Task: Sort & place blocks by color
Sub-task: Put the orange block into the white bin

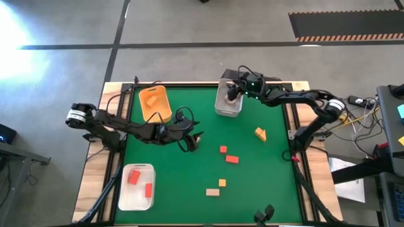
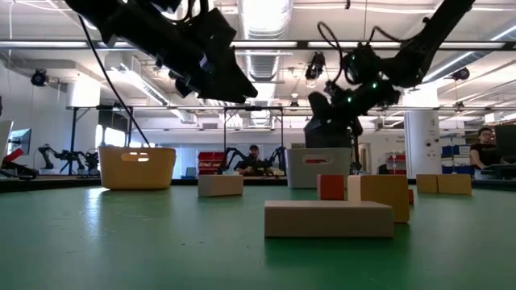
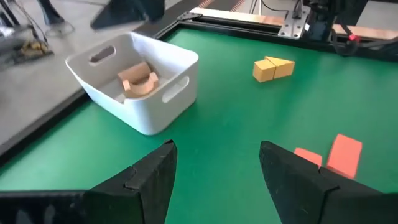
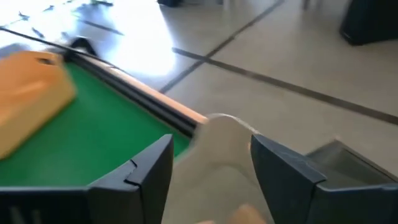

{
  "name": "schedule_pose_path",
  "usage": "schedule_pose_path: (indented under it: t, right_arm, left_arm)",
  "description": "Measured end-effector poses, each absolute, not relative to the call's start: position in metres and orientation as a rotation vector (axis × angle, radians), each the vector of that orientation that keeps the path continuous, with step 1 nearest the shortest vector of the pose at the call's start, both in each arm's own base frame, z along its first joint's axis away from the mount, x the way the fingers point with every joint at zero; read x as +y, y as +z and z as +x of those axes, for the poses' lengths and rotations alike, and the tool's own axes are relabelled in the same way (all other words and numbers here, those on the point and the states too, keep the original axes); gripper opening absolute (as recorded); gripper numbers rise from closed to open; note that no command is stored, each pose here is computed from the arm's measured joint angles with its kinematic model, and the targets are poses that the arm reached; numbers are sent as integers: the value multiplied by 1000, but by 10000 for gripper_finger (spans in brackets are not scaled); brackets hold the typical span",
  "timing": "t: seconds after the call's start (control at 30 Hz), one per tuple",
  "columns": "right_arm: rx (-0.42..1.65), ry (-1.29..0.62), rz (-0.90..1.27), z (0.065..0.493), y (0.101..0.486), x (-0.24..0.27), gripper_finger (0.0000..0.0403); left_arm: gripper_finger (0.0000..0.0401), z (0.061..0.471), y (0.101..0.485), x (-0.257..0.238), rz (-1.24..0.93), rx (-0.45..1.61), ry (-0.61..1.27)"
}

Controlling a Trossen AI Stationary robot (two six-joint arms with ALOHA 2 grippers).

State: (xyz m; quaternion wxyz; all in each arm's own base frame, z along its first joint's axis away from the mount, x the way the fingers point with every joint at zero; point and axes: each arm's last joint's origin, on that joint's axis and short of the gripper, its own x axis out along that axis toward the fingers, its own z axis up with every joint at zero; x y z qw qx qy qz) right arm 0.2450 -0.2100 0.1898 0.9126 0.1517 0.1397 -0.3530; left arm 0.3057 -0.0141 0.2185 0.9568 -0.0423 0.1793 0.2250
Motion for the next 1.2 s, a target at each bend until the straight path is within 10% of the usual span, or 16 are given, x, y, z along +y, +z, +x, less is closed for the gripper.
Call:
schedule_pose_path:
  t: [0.6,1.2]
  right_arm:
    - [233,-274,155,258,269,-75,164]
    - [343,-85,124,257,261,4,134]
  left_arm:
    - [212,295,206,-48,-217,470,398]
    - [212,307,159,-52,-55,624,421]
